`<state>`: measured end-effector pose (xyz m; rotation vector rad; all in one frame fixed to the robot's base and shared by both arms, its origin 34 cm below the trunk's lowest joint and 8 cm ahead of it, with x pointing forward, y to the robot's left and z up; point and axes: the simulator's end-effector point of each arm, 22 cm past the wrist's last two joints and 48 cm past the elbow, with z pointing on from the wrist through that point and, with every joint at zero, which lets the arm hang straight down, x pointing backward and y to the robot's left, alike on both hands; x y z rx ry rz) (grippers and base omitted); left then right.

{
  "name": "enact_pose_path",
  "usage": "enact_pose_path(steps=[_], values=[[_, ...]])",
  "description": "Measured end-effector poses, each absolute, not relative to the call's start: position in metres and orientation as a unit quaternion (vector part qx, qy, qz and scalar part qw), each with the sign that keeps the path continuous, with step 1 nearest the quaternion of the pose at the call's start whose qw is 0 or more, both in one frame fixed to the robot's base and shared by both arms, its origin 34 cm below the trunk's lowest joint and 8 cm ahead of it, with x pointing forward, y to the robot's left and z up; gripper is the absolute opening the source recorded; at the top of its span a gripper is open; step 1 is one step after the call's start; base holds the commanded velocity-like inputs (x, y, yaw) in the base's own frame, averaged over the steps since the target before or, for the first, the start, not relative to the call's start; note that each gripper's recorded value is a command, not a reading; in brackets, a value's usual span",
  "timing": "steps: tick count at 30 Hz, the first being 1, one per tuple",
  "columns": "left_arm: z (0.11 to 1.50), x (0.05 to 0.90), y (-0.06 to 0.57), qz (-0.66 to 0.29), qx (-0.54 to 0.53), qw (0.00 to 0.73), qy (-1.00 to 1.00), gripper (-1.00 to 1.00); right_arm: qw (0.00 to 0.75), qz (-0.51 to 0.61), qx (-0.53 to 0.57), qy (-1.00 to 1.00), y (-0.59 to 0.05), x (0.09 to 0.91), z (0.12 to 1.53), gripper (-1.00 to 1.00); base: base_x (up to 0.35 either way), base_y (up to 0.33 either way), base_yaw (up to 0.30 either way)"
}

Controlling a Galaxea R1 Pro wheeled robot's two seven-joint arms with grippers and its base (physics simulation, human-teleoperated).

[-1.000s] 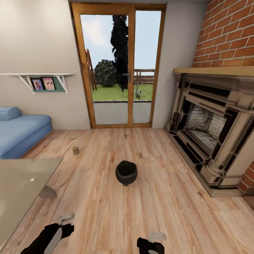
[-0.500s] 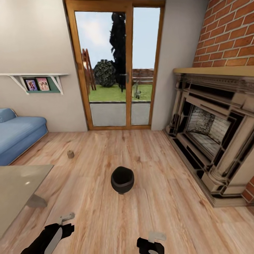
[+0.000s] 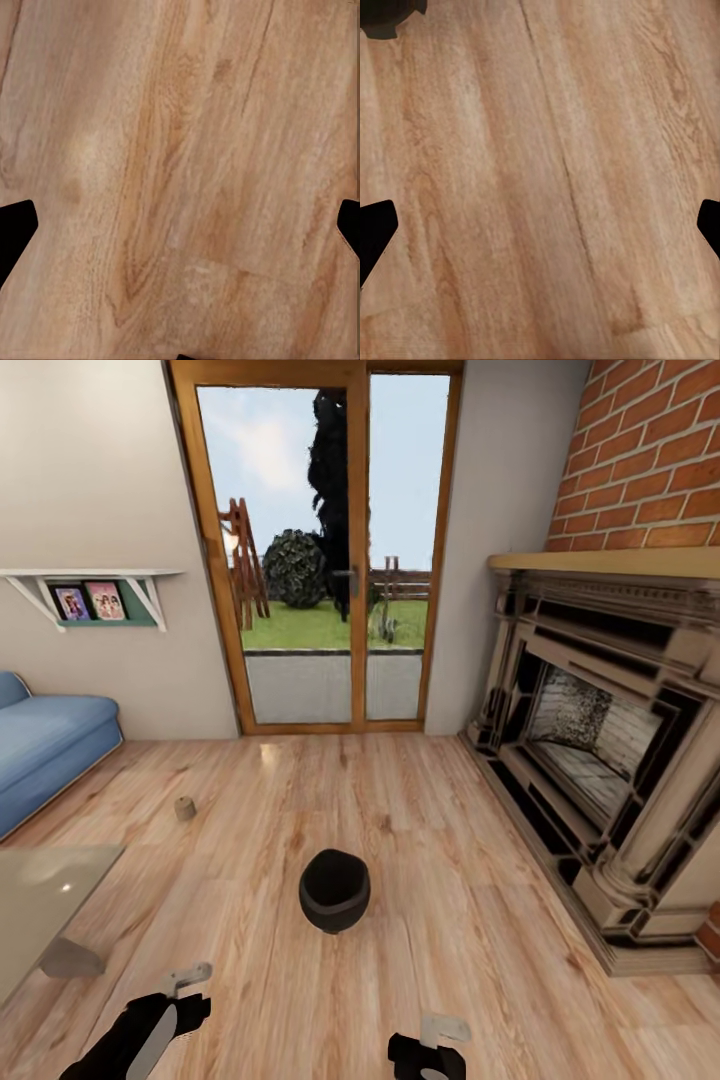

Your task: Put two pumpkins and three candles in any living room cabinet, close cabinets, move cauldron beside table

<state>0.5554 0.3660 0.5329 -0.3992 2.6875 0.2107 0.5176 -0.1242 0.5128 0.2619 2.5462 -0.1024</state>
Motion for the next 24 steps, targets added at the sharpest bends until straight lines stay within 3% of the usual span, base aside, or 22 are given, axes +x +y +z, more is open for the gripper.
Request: enact_pose_path(steps=[24], values=[[0.5372, 0.5581, 0.3647, 0.073, -0.143, 0.212, 0.964, 1.0, 0.293, -0.037, 0.096, 0.951, -0.1233, 0.5216, 0.5177, 1.0, 0.239, 0.05, 0.0]])
